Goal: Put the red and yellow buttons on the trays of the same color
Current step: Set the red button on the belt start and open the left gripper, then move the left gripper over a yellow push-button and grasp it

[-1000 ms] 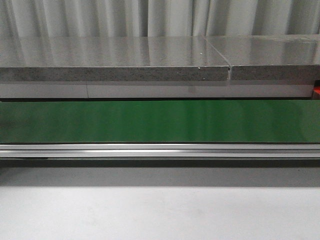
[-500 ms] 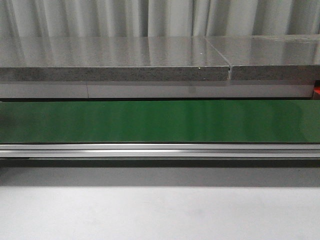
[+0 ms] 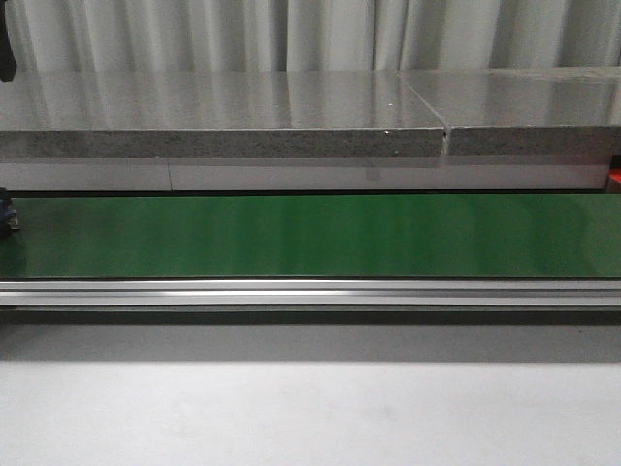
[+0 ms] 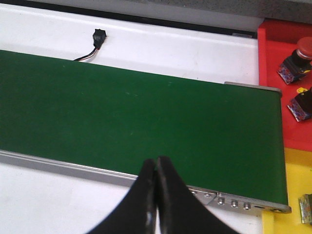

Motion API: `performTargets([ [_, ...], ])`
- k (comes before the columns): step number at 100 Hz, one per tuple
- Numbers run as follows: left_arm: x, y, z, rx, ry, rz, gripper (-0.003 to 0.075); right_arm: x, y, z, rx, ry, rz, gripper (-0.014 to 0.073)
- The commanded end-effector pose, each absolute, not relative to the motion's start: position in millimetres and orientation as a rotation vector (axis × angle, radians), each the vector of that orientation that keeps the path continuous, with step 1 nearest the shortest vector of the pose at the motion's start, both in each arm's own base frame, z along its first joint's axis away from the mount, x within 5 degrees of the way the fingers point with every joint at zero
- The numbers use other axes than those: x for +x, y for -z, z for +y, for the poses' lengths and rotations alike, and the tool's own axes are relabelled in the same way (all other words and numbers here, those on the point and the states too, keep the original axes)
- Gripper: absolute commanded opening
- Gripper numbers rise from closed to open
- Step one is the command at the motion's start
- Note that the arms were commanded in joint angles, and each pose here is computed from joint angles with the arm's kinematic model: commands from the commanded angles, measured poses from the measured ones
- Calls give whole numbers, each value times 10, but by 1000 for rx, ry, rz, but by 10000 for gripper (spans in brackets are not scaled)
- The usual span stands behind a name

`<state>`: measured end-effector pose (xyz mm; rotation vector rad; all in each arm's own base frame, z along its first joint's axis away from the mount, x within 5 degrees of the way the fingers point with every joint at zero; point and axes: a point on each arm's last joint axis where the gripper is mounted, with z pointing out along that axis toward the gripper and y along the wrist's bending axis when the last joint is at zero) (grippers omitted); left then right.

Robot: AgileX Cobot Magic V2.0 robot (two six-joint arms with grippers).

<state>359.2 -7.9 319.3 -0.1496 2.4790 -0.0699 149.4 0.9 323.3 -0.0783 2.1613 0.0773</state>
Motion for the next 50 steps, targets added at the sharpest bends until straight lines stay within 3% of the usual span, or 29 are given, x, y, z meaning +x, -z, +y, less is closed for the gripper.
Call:
performTargets([
  [1, 3521, -3541, 23, -184, 77, 2345, 640, 1512, -3374, 0, -81, -53, 2072, -68],
  [50, 3289, -3282, 1176, -635, -35, 2405, 640, 1513, -3374, 0, -80, -53, 2071, -68],
])
